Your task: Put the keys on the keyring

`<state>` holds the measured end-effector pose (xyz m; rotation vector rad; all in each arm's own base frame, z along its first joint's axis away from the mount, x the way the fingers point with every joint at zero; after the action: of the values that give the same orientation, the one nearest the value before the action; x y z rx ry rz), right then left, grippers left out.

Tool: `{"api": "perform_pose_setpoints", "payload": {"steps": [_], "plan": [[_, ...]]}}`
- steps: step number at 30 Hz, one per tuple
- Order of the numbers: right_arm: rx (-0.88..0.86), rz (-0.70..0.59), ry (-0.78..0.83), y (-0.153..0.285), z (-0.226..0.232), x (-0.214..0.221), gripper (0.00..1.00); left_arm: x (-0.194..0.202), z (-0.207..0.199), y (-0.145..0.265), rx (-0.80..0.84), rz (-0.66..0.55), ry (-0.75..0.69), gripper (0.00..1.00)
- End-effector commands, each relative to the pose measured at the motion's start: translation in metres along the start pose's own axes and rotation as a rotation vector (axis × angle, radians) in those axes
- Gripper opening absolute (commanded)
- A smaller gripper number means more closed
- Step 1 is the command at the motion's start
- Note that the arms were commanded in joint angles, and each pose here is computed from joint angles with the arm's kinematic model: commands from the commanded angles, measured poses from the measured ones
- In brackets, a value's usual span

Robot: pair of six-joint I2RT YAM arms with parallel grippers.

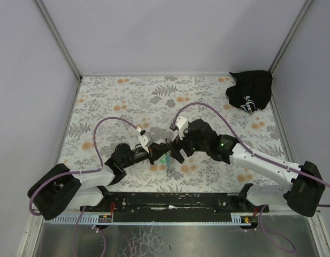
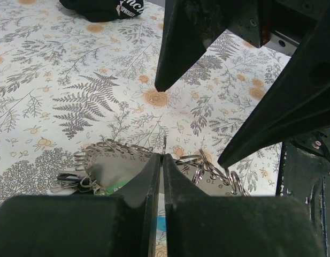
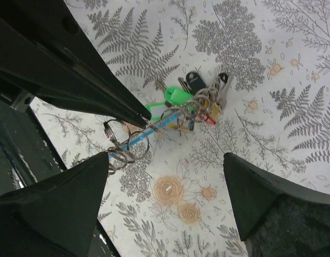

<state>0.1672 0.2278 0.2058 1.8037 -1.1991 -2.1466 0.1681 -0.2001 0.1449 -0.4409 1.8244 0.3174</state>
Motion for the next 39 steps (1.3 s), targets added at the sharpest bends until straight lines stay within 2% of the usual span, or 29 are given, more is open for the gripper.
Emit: {"api": "perform_pose_setpoints", "payload": {"steps": [1, 6, 11, 15, 19, 23, 29, 33, 39], "plan": [[0.075, 0.024, 0.028, 0.021, -0.003, -0.006, 0.95, -0.023, -0.002, -0.003, 0.007, -0.129, -0.051, 0.0], [0.235, -0.005, 0.004, 0.041, -0.014, -0.005, 1.0, -0.019, -0.005, 0.0, 0.046, -0.129, -0.062, 0.0], [0.388, 0.077, -0.047, 0.051, -0.026, 0.006, 0.99, -0.016, -0.006, 0.0, 0.075, -0.123, -0.064, 0.0], [0.512, 0.105, -0.201, 0.054, -0.047, 0.024, 0.99, -0.015, -0.007, 0.0, 0.088, -0.122, -0.062, 0.0], [0.661, 0.057, -0.33, 0.061, -0.069, 0.044, 0.99, -0.016, -0.006, 0.002, 0.078, -0.127, -0.063, 0.0], [0.822, 0.077, -0.476, 0.066, -0.094, 0.068, 0.99, -0.017, -0.005, 0.001, 0.07, -0.134, -0.052, 0.0], [0.975, 0.065, -0.774, 0.065, -0.134, 0.102, 0.99, -0.016, -0.006, 0.0, 0.079, -0.14, -0.034, 0.0], [1.127, 0.07, -0.932, 0.063, -0.161, 0.123, 0.89, -0.017, -0.006, 0.001, 0.075, -0.143, -0.033, 0.0], [1.2, 0.11, -1.094, 0.059, -0.192, 0.159, 0.81, -0.015, -0.007, 0.004, 0.069, -0.144, -0.032, 0.0]]}}
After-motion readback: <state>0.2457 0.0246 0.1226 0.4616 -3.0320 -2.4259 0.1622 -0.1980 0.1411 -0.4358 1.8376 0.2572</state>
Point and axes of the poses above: each gripper's point midway between its finger pads, its own y axis back along the fingers, its own z axis along the line the jaws close on, x = y × z, the point moved 9 cm from there along y, back along the fingers, and after that the axes turned 7 degrees about y, right-handed, at the moved point
